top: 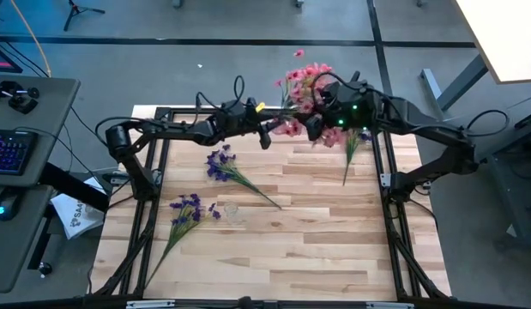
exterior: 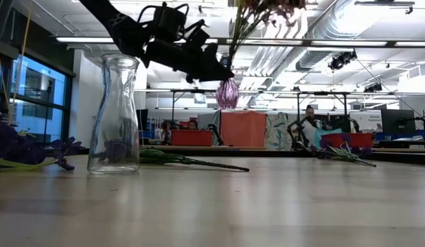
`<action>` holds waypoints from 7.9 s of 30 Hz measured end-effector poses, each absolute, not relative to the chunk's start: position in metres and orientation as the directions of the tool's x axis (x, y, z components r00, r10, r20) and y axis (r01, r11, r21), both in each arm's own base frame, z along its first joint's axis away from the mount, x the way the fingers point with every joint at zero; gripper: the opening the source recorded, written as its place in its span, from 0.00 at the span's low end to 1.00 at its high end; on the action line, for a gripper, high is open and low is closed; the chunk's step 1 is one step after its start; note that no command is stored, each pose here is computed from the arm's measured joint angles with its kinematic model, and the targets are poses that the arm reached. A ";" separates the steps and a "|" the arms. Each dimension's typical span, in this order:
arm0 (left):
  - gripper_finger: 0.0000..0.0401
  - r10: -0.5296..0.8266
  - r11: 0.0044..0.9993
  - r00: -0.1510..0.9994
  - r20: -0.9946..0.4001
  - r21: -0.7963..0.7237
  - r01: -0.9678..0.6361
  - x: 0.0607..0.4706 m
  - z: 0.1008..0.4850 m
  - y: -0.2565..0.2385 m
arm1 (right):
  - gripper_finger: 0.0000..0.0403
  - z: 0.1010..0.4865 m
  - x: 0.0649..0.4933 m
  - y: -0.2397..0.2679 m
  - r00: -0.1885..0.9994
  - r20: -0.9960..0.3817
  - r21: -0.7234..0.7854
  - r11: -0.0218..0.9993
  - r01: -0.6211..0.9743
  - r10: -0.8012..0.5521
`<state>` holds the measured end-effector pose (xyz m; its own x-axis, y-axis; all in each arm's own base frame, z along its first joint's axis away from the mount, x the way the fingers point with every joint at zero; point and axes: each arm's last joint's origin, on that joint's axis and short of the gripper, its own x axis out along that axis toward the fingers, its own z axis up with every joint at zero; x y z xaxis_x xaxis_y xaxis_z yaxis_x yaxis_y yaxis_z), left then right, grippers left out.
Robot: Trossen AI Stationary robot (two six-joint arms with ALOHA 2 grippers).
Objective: Sort flowers into vase by color
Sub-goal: Put the pink flowers into the purple vase, then adjust the pink flowers on the purple vase
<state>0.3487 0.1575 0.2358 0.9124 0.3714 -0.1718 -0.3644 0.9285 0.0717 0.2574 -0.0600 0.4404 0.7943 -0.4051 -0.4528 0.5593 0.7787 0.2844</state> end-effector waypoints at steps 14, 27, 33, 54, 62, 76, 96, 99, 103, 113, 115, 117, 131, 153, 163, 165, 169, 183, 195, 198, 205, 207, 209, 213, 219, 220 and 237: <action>0.21 0.375 0.927 0.910 -0.177 0.042 -0.373 0.346 0.235 0.164 | 0.69 0.493 0.227 -0.054 0.813 -0.390 0.244 0.803 0.544 -0.432; 0.21 0.375 0.925 0.910 -0.178 0.002 -0.381 0.346 0.235 0.163 | 0.69 0.545 0.189 -0.047 0.863 -0.238 0.266 0.825 0.499 -0.446; 0.21 0.355 0.922 0.919 -0.171 -0.097 -0.374 0.339 0.200 0.165 | 0.69 0.547 0.176 -0.044 0.854 -0.274 0.244 0.827 0.507 -0.443; 0.25 0.476 0.879 0.861 -0.179 0.076 -0.470 0.366 0.139 0.178 | 0.69 0.535 0.160 -0.022 0.811 -0.402 0.231 0.810 0.539 -0.425; 0.34 0.480 0.877 0.859 -0.180 0.091 -0.471 0.373 0.135 0.182 | 0.69 0.535 0.161 -0.018 0.806 -0.398 0.228 0.804 0.550 -0.439; 0.37 0.487 0.873 0.846 -0.218 0.088 -0.480 0.373 0.126 0.183 | 0.69 0.533 0.167 -0.018 0.791 -0.405 0.210 0.795 0.569 -0.459; 0.21 0.536 0.834 0.807 -0.248 0.009 -0.552 0.361 0.130 0.199 | 0.69 0.531 0.173 -0.018 0.789 -0.418 0.231 0.787 0.572 -0.451; 0.21 0.542 0.837 0.818 -0.190 0.038 -0.546 0.360 0.150 0.198 | 0.69 0.527 0.170 -0.019 0.760 -0.453 0.190 0.782 0.593 -0.466; 0.21 0.538 0.842 0.833 -0.130 0.034 -0.539 0.354 0.175 0.194 | 0.69 0.507 0.173 -0.021 0.652 -0.547 0.099 0.733 0.672 -0.524; 0.21 0.490 0.858 0.871 0.028 -0.192 -0.476 0.322 0.190 0.172 | 0.46 0.381 0.193 -0.020 0.353 -0.830 -0.037 0.674 0.738 -0.432; 0.21 0.472 0.859 0.878 0.082 -0.267 -0.437 0.318 0.189 0.167 | 0.31 0.348 0.188 -0.018 0.359 -0.853 0.035 0.646 0.762 -0.377; 0.21 0.460 0.856 0.879 0.128 -0.327 -0.400 0.316 0.190 0.161 | 0.14 0.319 0.188 -0.017 0.452 -0.818 0.168 0.602 0.780 -0.356; 0.21 0.293 0.935 0.925 0.243 -0.276 -0.224 0.383 0.203 0.117 | 0.01 0.274 0.217 -0.073 0.798 -0.425 0.448 0.666 0.596 -0.428; 0.21 0.430 0.883 0.874 0.225 0.098 -0.459 0.400 0.264 0.128 | 0.00 0.371 0.186 -0.127 0.903 -0.264 0.148 0.911 0.385 -0.338; 0.21 0.290 0.945 0.899 0.327 0.049 -0.323 0.391 0.273 0.144 | 0.00 0.378 0.210 -0.147 0.910 -0.066 0.165 0.895 0.414 -0.409; 0.21 0.295 0.942 0.893 0.340 0.053 -0.331 0.390 0.275 0.146 | 0.00 0.379 0.217 -0.150 0.926 -0.021 0.203 0.905 0.374 -0.378; 0.21 0.328 0.937 0.894 0.304 0.015 -0.349 0.387 0.272 0.158 | 0.00 0.384 0.228 -0.145 0.955 -0.012 0.233 0.928 0.291 -0.297; 0.21 0.315 0.948 0.910 0.270 -0.053 -0.313 0.393 0.261 0.155 | 0.00 0.392 0.250 -0.147 0.950 -0.034 0.295 0.905 0.307 -0.311; 0.21 0.320 0.945 0.899 0.299 -0.171 -0.279 0.386 0.267 0.166 | 0.00 0.398 0.230 -0.127 0.932 -0.262 0.240 0.918 0.315 -0.251; 0.21 0.298 0.952 0.907 0.299 -0.166 -0.258 0.387 0.267 0.162 | 0.00 0.397 0.236 -0.128 0.932 -0.247 0.210 0.924 0.318 -0.264; 0.21 0.273 0.960 0.924 0.268 -0.136 -0.244 0.393 0.264 0.149 | 0.00 0.391 0.257 -0.138 0.945 -0.187 0.221 0.926 0.306 -0.268; 0.21 0.270 0.961 0.927 0.259 -0.129 -0.244 0.395 0.263 0.146 | 0.00 0.387 0.265 -0.141 0.950 -0.183 0.227 0.929 0.292 -0.254; 0.21 0.272 0.961 0.930 0.246 -0.117 -0.250 0.396 0.262 0.145 | 0.00 0.383 0.272 -0.141 0.957 -0.180 0.249 0.931 0.267 -0.226; 0.21 0.264 0.963 0.937 0.228 -0.117 -0.243 0.397 0.260 0.144 | 0.00 0.380 0.272 -0.139 0.951 -0.205 0.237 0.931 0.279 -0.233; 0.21 0.282 0.959 0.930 0.236 -0.097 -0.266 0.393 0.261 0.152 | 0.00 0.394 0.250 -0.134 0.941 -0.202 0.224 0.923 0.313 -0.271; 0.21 0.288 0.957 0.928 0.235 -0.097 -0.272 0.392 0.261 0.154 | 0.00 0.396 0.247 -0.131 0.940 -0.209 0.225 0.922 0.315 -0.270; 0.21 0.274 0.961 0.937 0.218 -0.027 -0.274 0.398 0.261 0.143 | 0.00 0.398 0.237 -0.135 0.920 -0.219 0.181 0.913 0.366 -0.325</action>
<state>0.3979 0.1429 0.2612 0.9368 0.2736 0.2182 -0.2744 0.9612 -0.0269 0.2370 -0.1346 0.3981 0.9198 -0.3254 -0.2194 0.3661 0.9128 0.1809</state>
